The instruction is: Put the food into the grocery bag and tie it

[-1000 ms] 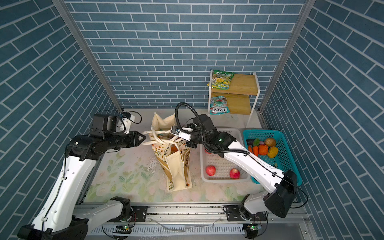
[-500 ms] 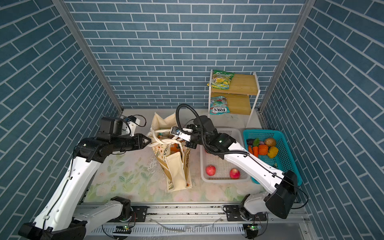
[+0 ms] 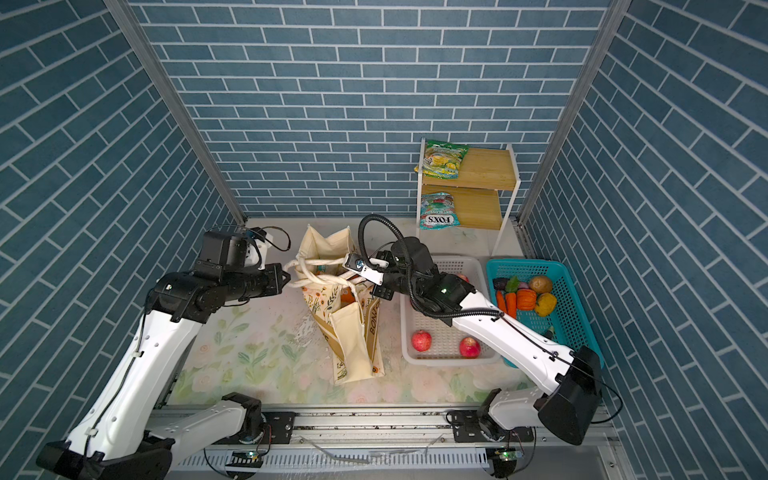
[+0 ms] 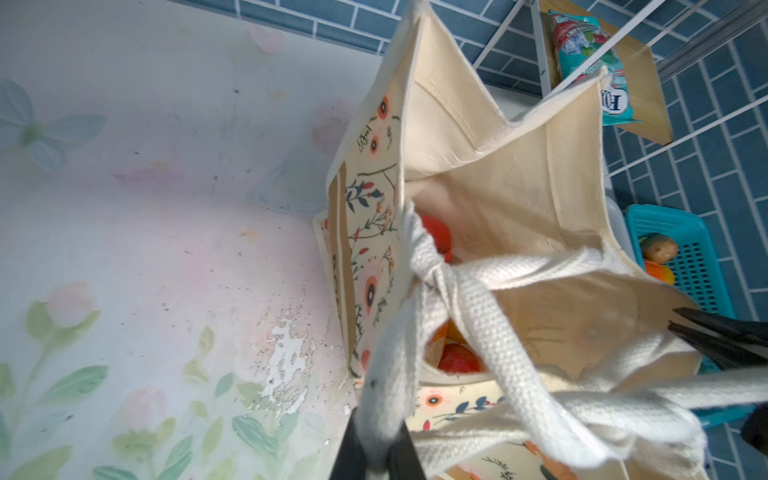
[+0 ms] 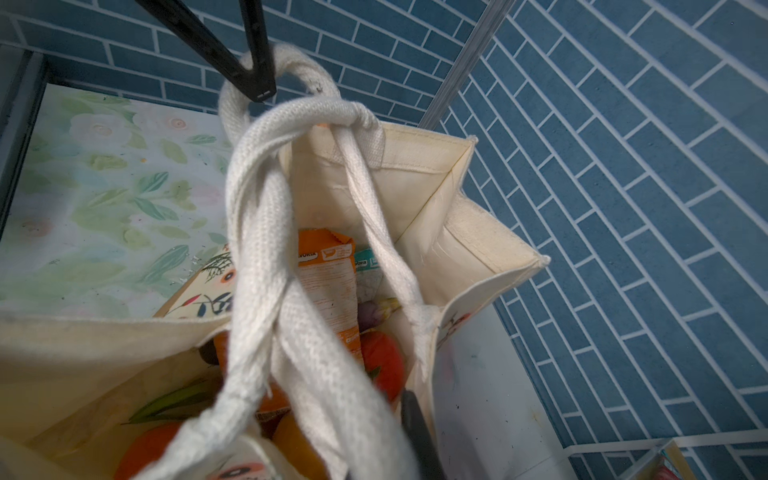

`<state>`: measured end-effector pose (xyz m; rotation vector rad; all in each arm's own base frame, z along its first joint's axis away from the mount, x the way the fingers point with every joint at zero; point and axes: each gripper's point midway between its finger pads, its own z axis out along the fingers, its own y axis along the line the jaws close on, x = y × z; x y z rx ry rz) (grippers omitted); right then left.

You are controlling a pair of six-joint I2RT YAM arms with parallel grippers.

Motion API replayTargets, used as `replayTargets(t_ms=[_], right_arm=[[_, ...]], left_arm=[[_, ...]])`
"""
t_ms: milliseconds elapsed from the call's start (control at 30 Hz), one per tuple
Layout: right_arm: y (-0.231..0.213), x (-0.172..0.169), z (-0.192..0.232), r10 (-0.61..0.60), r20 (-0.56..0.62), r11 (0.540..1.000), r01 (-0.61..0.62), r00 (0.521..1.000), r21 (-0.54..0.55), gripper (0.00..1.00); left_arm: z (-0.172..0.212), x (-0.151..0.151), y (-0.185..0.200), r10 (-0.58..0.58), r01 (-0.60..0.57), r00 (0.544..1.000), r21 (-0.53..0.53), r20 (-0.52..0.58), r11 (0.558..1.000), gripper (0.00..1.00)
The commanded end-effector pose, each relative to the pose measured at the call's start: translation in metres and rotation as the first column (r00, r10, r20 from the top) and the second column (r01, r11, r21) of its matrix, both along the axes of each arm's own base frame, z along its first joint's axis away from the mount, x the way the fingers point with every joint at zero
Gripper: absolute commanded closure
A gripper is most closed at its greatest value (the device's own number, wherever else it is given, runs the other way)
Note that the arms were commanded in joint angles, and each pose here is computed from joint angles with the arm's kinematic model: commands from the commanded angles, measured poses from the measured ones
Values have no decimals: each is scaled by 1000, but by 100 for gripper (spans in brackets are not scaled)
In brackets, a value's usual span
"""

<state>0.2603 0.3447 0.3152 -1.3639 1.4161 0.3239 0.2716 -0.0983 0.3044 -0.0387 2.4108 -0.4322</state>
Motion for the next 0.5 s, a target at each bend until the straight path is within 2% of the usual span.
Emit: replayTargets(t_ms=[0, 100, 233, 333, 467], right_arm=[[-25, 23, 34, -167, 35, 979, 161, 985, 123, 100], [-40, 38, 38, -267, 28, 949, 257, 963, 180, 100], [-70, 58, 46, -411, 0, 872, 394, 911, 291, 100], [-100, 75, 47, -529, -58, 785, 514, 847, 347, 100], [-141, 92, 45, -667, -153, 639, 665, 729, 386, 100]], left_arm=[[7, 1, 44, 113, -118, 993, 218, 34, 969, 100], [12, 2, 60, 144, -152, 988, 310, 49, 939, 100], [12, 6, 79, 178, -189, 982, 422, 67, 887, 100], [13, 8, 92, 206, -223, 974, 486, 89, 845, 100], [16, 11, 108, 249, -273, 961, 562, 120, 781, 100]])
